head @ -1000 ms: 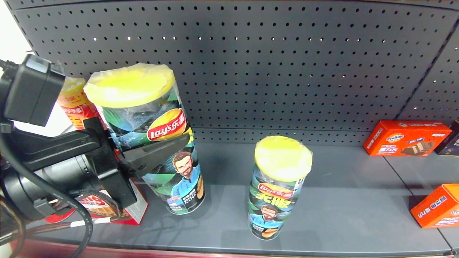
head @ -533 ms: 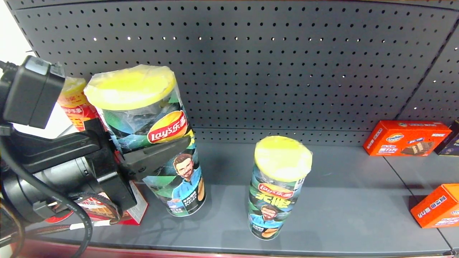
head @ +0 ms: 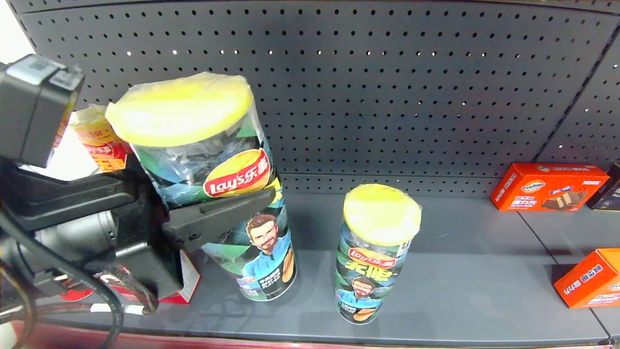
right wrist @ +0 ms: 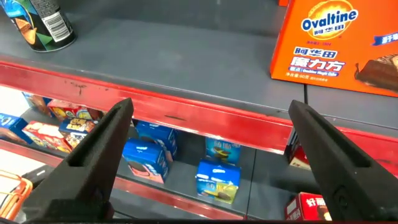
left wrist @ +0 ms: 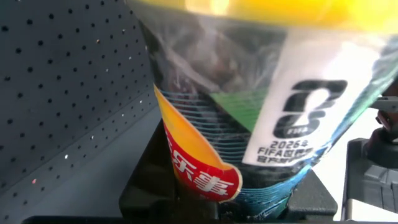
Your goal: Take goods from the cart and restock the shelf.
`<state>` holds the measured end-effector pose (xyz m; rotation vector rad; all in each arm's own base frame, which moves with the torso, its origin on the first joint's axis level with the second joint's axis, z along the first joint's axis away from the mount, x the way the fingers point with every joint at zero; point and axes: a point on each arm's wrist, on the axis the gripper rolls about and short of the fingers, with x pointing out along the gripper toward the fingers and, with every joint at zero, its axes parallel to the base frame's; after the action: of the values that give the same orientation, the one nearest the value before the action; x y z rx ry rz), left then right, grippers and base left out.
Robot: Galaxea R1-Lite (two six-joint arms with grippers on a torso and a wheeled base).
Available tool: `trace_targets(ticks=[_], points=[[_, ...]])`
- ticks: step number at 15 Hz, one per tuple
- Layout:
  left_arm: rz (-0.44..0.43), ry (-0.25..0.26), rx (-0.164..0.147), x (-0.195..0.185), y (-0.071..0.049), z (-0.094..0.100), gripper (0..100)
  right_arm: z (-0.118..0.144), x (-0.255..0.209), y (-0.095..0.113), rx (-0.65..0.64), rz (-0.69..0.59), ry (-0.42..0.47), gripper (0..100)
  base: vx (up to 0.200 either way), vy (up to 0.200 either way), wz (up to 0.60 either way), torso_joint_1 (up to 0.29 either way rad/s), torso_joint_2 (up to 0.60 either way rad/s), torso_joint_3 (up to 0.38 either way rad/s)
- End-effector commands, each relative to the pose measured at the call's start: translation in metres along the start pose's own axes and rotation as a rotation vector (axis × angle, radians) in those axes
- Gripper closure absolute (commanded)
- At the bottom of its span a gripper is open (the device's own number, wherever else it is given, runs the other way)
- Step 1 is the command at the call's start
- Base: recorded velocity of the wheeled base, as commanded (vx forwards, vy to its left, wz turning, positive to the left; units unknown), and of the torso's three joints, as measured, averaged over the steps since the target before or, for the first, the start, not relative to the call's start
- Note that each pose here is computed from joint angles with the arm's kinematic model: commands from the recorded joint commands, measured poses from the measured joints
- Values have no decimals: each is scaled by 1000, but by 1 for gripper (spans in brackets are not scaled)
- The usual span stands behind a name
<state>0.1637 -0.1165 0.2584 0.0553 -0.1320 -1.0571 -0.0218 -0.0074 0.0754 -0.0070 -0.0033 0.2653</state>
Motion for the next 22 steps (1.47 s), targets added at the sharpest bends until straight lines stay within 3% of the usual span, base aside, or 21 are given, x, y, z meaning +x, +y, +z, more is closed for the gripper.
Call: trace_targets(ticks=[1,2,3,4,8,10,11,15,17,18,21,22], points=[[4,24,-13,18,20,-5,100,0,0,0,0,0,2,0,0,0,0,0,0,0],[-4,39,-19,23,29,-9,100,0,0,0,0,0,2,0,0,0,0,0,0,0],[-4,39,-19,23,29,-9,100,0,0,0,0,0,2,0,0,0,0,0,0,0],[-47,58,-36,37,38,-16,100,0,0,0,0,0,2,0,0,0,0,0,0,0],[-46,60,-22,65,57,-18,100,0,0,0,0,0,2,0,0,0,0,0,0,0],[-49,68,8,83,69,-24,100,0,0,0,0,0,2,0,0,0,0,0,0,0],[-50,72,7,85,70,-26,100,0,0,0,0,0,2,0,0,0,0,0,0,0],[-101,95,-16,97,97,-15,100,0,0,0,0,0,2,0,0,0,0,0,0,0],[-99,93,-11,99,101,-13,100,0,0,0,0,0,2,0,0,0,0,0,0,0],[-98,81,16,117,115,-17,100,0,0,0,0,0,2,0,0,0,0,0,0,0],[-117,92,62,136,123,-35,100,0,0,0,0,0,2,0,0,0,0,0,0,0],[-126,98,60,141,126,-40,100,0,0,0,0,0,2,0,0,0,0,0,0,0]])
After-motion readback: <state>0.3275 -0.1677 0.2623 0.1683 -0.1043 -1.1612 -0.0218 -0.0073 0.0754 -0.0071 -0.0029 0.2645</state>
